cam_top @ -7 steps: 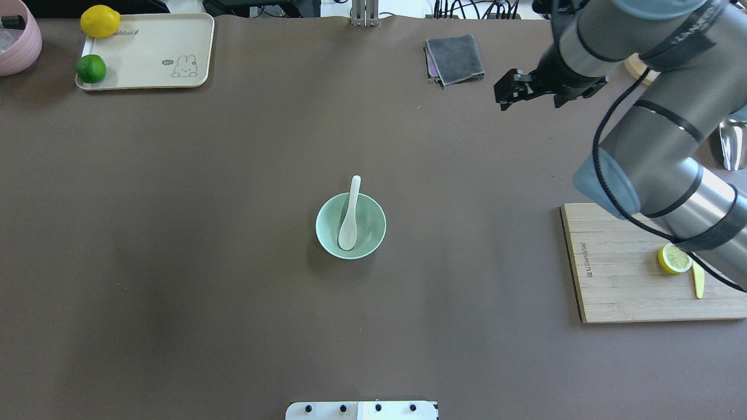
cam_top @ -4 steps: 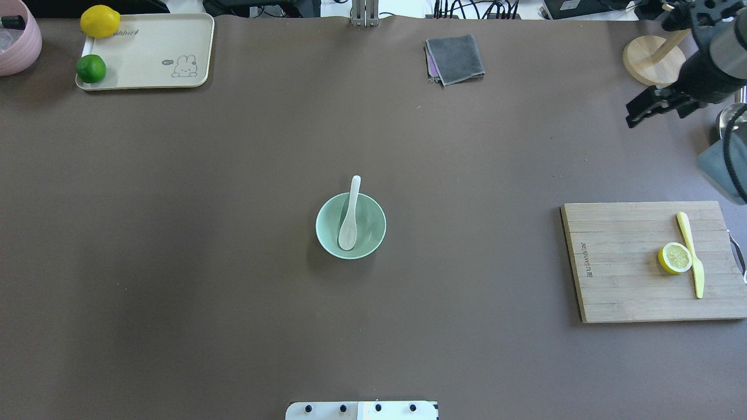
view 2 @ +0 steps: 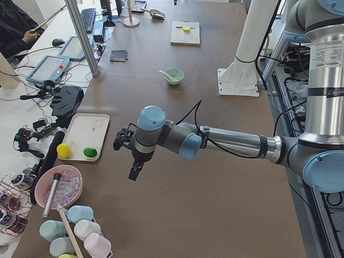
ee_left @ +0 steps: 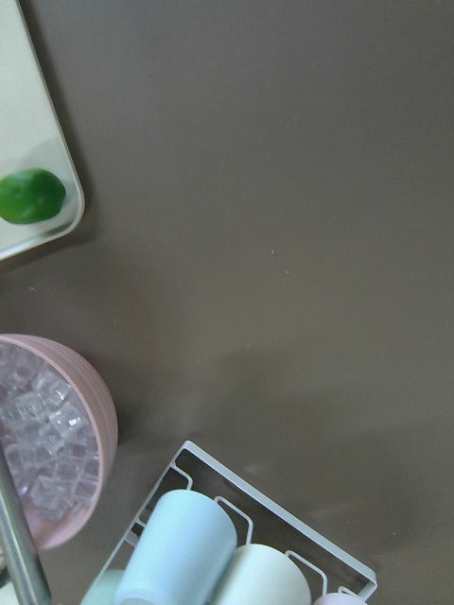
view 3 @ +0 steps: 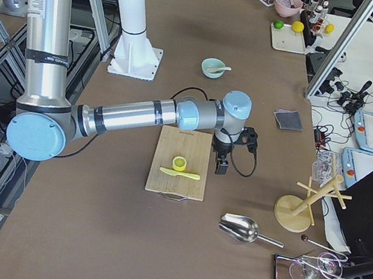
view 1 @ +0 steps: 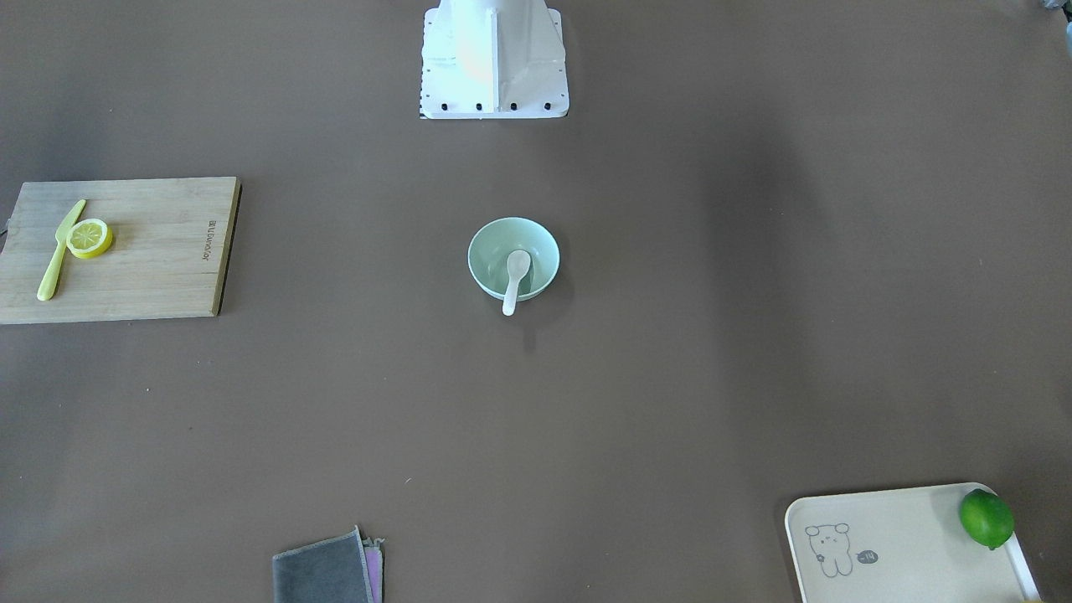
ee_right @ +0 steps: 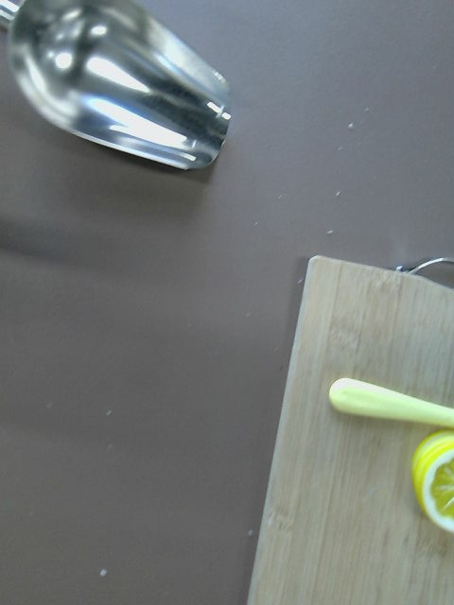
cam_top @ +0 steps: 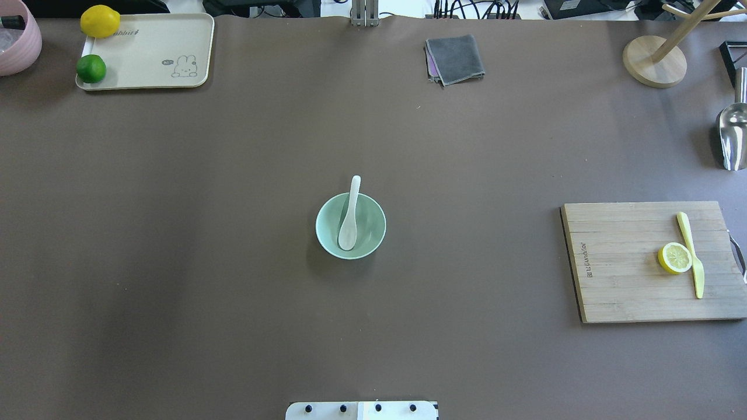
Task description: Place spoon in bowl
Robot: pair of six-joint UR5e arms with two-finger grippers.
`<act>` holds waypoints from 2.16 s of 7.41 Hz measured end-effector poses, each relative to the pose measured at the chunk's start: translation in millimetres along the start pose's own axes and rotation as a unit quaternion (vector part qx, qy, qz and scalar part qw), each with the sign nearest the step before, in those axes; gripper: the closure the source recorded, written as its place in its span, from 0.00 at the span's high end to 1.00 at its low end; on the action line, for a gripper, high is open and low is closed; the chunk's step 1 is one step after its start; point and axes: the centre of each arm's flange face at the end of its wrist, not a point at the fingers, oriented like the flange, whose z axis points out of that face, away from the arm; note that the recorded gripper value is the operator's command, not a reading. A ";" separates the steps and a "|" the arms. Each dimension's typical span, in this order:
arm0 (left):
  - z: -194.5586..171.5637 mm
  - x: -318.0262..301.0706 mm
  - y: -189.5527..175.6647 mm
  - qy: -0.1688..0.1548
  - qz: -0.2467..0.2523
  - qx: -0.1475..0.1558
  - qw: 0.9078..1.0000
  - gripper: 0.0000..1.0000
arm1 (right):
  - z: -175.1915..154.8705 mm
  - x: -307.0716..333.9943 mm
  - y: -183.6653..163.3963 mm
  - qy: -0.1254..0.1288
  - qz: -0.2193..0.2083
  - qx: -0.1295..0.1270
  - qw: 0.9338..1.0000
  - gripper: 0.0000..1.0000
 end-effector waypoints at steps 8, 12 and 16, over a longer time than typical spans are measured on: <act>0.2 -0.1 0.9 0.024 -0.017 -0.008 1.000 0.98 | -9.1 63.5 35.4 -0.022 0.049 0.015 0.998 1.00; 0.4 0.6 0.7 0.029 -0.018 -0.009 0.999 0.98 | -11.2 61.6 32.0 -0.021 0.048 0.017 0.998 1.00; 1.3 0.3 -0.2 0.029 -0.017 -0.010 0.999 0.98 | -12.5 59.9 29.6 -0.028 0.047 0.019 0.998 1.00</act>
